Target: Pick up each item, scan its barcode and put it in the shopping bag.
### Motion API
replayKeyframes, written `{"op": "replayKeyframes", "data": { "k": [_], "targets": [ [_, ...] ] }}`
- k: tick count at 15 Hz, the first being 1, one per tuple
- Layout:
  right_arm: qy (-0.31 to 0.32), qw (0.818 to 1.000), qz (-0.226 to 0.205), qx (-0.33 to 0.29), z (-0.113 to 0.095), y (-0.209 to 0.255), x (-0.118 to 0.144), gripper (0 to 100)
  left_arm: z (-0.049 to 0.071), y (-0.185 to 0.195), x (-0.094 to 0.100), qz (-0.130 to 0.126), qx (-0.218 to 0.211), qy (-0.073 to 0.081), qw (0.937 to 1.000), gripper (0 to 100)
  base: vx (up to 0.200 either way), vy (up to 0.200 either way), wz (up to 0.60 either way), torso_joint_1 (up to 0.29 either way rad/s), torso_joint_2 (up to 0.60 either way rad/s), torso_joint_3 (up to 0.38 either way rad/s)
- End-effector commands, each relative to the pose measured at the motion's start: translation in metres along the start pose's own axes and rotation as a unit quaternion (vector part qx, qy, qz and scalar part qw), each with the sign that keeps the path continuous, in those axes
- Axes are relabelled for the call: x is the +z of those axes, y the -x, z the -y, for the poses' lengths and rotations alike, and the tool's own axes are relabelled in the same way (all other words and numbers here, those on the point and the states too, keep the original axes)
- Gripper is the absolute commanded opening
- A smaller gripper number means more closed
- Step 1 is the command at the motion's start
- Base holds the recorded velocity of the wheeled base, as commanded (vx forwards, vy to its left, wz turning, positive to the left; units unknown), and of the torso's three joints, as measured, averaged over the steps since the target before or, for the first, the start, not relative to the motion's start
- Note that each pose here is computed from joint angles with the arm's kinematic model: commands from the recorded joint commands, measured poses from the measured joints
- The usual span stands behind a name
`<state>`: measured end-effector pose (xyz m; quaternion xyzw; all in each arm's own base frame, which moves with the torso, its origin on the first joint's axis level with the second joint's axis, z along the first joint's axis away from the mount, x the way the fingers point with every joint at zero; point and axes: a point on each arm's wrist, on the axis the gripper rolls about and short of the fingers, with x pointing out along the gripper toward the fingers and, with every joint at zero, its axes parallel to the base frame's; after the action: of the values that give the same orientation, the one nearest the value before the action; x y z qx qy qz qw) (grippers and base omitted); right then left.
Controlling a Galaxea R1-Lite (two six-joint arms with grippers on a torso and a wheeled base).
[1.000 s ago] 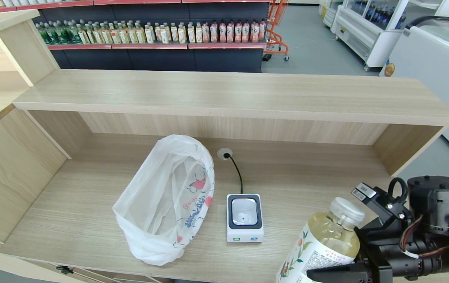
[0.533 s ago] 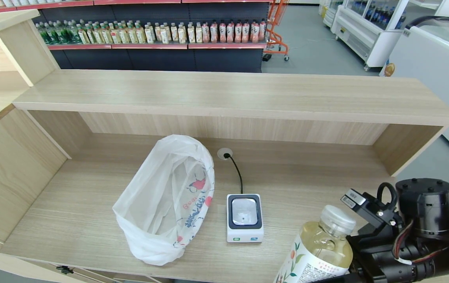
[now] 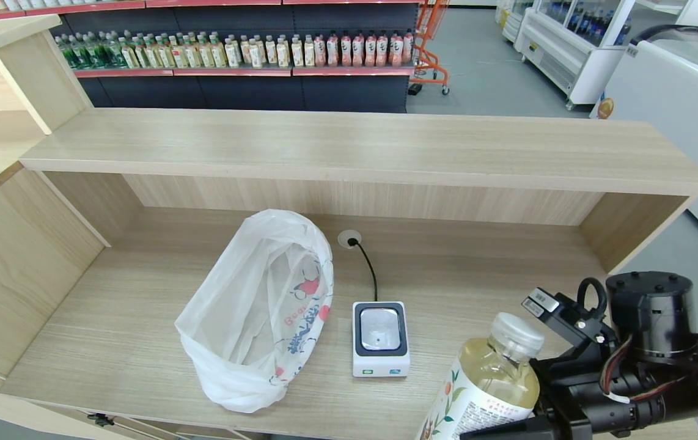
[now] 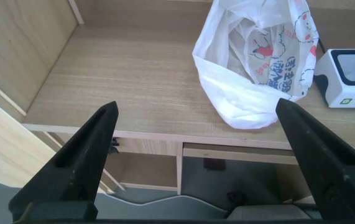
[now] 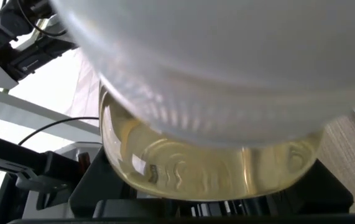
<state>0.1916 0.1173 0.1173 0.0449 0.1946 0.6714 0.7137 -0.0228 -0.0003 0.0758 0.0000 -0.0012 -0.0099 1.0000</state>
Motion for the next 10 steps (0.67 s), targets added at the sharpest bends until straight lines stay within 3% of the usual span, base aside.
{"op": "replayKeyframes", "data": {
  "k": [1, 10],
  "targets": [
    [-0.005, 1.000, 0.000, 0.000, 0.001, -0.001, 0.001, 0, 0.000, 0.000, 0.000, 0.000, 0.000, 0.000, 1.0000, 100, 0.000, 0.000, 0.00, 0.000, 0.00, 0.000],
    [-0.017, 1.000, 0.013, 0.002, 0.000, -0.001, 0.013, 0, 0.000, 0.000, 0.000, 0.000, 0.000, 0.000, 1.0000, 100, 0.000, 0.000, 0.00, 0.000, 0.00, 0.000]
  ]
}}
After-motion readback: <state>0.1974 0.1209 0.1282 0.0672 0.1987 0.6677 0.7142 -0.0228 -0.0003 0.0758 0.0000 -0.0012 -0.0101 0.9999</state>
